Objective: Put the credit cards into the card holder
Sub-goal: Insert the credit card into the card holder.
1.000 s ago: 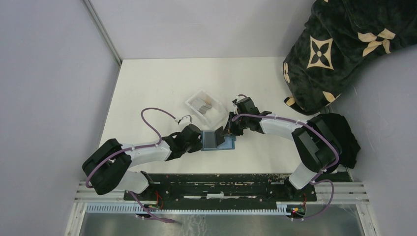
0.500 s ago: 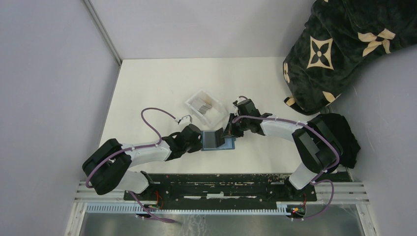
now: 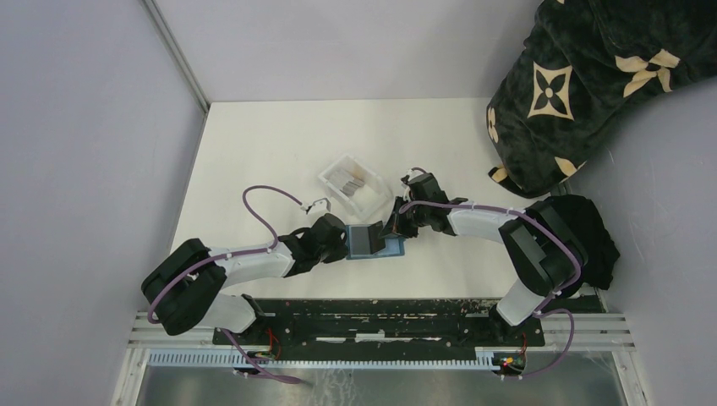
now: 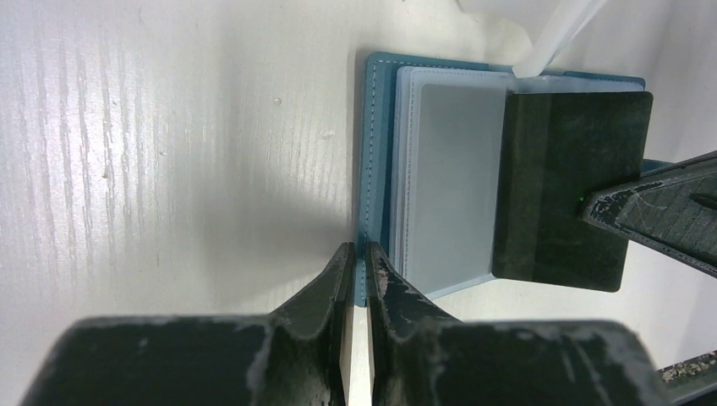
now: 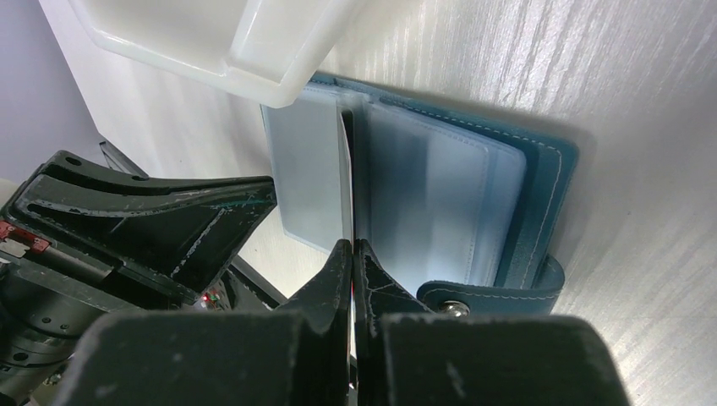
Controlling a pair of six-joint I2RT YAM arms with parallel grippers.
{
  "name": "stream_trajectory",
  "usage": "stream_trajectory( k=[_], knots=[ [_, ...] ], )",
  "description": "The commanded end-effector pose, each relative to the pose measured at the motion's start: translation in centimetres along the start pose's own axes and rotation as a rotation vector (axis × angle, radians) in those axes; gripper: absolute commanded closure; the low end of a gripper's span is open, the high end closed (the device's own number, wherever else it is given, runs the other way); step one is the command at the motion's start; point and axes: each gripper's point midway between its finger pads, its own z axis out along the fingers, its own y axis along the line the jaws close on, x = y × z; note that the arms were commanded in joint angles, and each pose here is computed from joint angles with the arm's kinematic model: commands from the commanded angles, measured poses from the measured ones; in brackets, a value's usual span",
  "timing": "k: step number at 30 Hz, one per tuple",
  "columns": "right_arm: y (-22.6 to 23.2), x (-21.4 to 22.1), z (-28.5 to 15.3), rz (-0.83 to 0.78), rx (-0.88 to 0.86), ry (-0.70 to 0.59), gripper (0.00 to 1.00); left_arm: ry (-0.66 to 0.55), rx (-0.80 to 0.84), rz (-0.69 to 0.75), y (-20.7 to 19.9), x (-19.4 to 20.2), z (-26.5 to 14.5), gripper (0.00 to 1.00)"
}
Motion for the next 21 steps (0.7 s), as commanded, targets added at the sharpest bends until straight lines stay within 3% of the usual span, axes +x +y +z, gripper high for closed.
stream_trajectory(
  k=[1,21],
  knots=[
    [0.5,-0.1,0.4,0.002,-0.034,-0.004,0.99,0.056,-0.042,0.015,1.7,1.8,0.1,0.84],
    [-1.9,0.7,1.6,0.003,0.035,0.019,0.99,0.076,-0.051,0.028,1.9,2.3,0.5,0.87]
  ],
)
